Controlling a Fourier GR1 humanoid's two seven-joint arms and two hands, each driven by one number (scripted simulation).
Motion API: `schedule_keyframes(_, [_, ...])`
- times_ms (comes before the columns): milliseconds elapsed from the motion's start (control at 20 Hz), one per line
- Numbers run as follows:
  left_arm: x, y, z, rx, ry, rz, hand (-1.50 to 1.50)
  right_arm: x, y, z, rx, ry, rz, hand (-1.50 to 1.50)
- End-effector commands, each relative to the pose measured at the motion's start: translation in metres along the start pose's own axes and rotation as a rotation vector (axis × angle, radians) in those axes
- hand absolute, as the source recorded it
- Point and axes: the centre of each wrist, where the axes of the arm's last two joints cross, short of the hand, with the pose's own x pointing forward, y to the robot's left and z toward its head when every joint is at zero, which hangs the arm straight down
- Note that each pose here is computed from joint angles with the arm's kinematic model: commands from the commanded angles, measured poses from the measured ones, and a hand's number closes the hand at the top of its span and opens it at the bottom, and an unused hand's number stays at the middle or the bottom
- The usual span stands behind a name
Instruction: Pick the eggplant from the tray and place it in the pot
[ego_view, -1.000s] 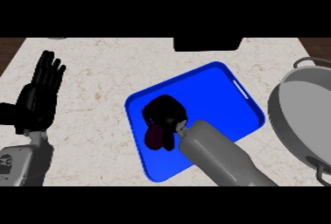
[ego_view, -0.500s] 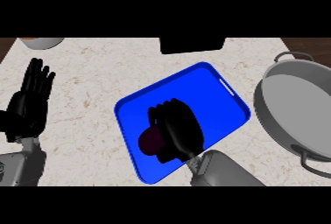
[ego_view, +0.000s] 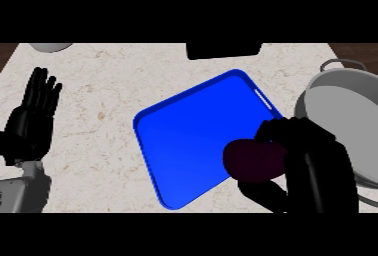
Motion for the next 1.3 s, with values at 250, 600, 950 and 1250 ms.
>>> schedule_keyframes(250, [0.019, -0.01, -0.008, -0.057, -0.025, 0.025, 0.0, -0.064, -0.096, 0.043, -0.036, 0.166, 0.148, 1.5])
schedule_keyframes(600, [0.015, -0.008, -0.002, -0.068, -0.021, 0.013, 0.0, -0.155, -0.118, 0.012, -0.111, 0.267, 0.104, 1.5])
schedule_keyframes(950, [0.021, -0.038, -0.01, -0.094, -0.025, 0.029, 0.0, -0.265, -0.117, 0.006, -0.067, 0.275, 0.078, 1.5])
schedule_keyframes(1250, [0.011, -0.02, -0.021, -0.095, -0.03, 0.025, 0.0, -0.332, -0.109, 0.009, -0.032, 0.274, 0.119, 1.5])
